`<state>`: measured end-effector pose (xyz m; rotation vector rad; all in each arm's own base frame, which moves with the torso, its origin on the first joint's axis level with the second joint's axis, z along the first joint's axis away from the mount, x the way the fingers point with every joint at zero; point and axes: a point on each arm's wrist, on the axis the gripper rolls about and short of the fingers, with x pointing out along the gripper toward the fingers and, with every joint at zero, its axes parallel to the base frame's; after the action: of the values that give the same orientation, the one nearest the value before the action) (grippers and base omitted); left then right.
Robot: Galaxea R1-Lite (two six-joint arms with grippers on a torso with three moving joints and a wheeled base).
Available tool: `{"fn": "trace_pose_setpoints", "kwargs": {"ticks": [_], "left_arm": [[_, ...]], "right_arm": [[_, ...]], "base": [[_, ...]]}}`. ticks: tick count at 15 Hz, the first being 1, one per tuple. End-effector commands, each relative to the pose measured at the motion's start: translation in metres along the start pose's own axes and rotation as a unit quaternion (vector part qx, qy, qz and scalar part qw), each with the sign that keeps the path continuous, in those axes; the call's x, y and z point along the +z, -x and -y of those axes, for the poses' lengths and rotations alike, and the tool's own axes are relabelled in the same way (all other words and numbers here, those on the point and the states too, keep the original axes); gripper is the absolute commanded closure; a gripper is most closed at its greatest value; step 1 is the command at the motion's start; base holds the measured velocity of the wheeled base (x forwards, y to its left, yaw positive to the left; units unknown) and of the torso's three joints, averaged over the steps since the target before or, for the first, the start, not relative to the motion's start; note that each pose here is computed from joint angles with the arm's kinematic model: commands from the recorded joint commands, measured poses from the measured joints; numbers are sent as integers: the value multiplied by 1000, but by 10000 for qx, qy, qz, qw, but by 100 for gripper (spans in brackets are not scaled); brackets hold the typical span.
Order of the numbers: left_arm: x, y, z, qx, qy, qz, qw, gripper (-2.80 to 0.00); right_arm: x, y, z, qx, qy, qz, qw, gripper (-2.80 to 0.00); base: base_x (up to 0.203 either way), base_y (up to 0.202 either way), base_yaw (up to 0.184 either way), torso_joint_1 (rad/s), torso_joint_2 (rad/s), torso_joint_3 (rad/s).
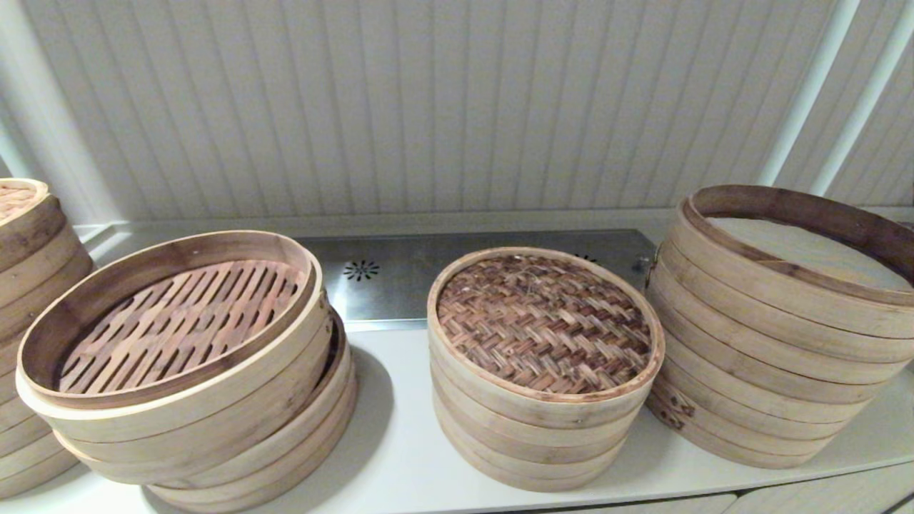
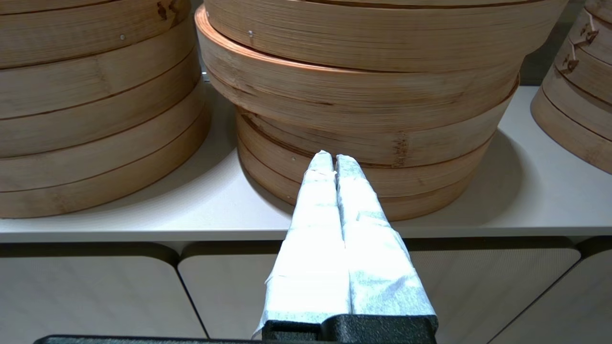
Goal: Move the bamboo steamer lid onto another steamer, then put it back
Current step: Pick up the steamer
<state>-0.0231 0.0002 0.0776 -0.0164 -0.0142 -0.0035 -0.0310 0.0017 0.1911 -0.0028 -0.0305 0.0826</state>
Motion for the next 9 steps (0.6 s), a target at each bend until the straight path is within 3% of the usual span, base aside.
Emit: {"fn": "trace_pose_setpoints", "kwargs": {"ticks": [1, 5, 7, 9], "left_arm": [[0, 0, 0, 2, 3, 2, 10000, 0], [0, 0, 0, 1, 3, 12, 10000, 0], [0, 0, 0, 2, 3, -1, 10000, 0], [0, 0, 0, 2, 3, 9, 10000, 0]], "right_arm": [[60, -58, 3, 305, -75, -643, 9974, 0], [123, -162, -6, 1288, -579, -1166, 9831, 0], [130, -214, -25, 1711, -818, -1484, 9706, 0], [122, -254, -62, 2258, -891, -1899, 9513, 0]], "base": [[0, 0, 0, 0, 0, 0], [0, 0, 0, 0, 0, 0], [0, 0, 0, 0, 0, 0], [0, 0, 0, 0, 0, 0]]}}
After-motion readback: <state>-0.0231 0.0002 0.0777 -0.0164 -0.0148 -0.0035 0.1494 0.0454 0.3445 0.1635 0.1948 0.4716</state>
